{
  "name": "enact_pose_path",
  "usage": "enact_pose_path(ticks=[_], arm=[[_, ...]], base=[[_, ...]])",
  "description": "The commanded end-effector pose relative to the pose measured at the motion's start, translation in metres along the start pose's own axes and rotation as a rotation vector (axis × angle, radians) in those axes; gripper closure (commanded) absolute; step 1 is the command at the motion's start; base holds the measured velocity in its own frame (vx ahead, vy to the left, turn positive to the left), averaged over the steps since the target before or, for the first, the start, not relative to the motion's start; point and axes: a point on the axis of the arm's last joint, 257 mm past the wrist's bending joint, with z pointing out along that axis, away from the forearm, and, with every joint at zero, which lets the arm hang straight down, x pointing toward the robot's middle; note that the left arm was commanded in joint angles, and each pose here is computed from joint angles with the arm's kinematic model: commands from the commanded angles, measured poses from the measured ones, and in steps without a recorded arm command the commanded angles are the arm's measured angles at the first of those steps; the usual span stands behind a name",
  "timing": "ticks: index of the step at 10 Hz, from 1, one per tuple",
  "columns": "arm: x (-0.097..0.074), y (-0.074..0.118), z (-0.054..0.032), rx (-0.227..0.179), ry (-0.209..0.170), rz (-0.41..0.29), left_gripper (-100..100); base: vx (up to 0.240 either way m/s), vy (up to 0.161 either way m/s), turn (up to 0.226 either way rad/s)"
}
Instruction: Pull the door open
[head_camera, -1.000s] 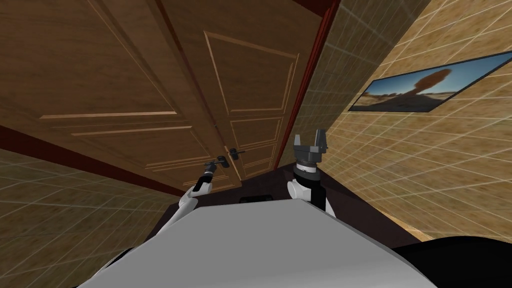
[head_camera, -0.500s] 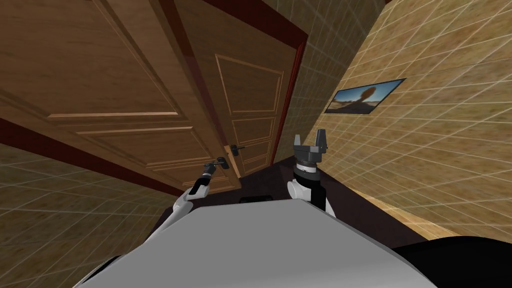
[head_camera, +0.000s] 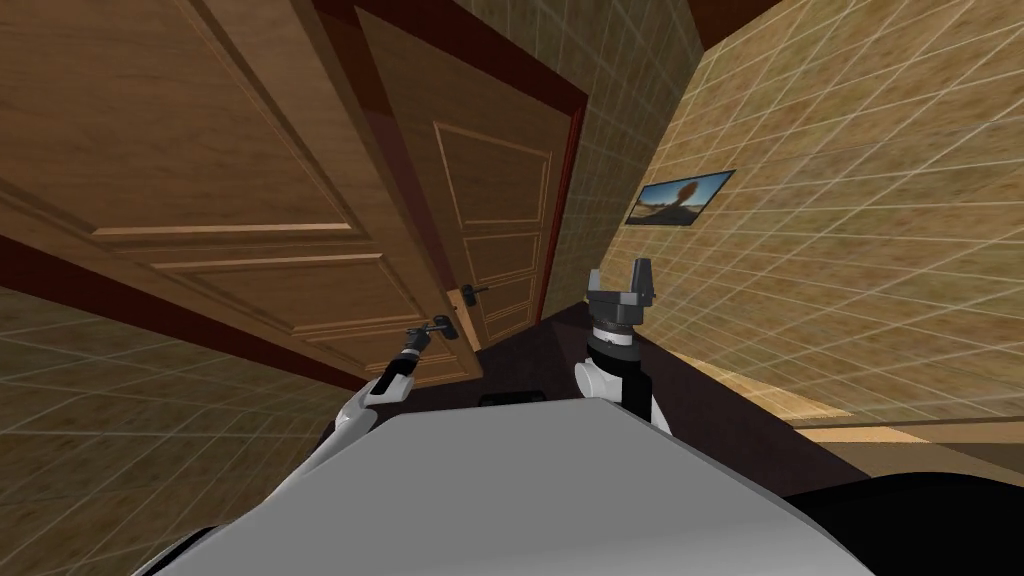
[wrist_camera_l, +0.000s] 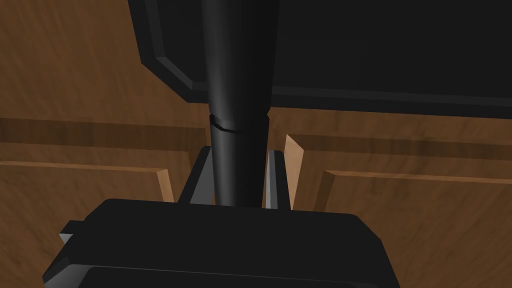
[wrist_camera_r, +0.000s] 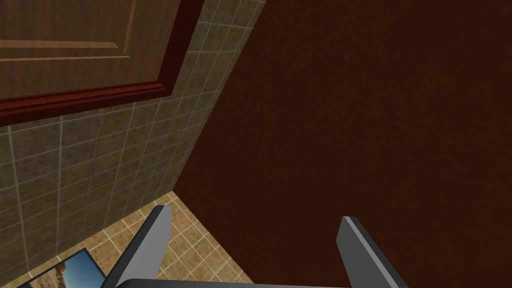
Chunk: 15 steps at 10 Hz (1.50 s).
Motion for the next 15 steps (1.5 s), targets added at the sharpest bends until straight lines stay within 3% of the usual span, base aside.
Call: enact_pose_path(ticks=[1,6,7,8,15], arm=[[0.005,0.000,-0.0073,0.005,0.028,-0.003,100],[0.014,0.000,-0.0305,0.006,0.108,-0.010,100],[0.008,0.000,-0.0285,0.002,0.091,-0.004,100],[0.009,0.002,-0.0393,0.000,0.116,-0.003,100],[0.012,0.001,-0.0734,0.006,0.210,-0.009,100]], base=[[-0.214,0.067,-0.164],[-0.236,0.089,-0.143],[-0.110,0.032,-0.015],[-0.160,0.062,-0.124],[-0.202,0.081,-0.133]])
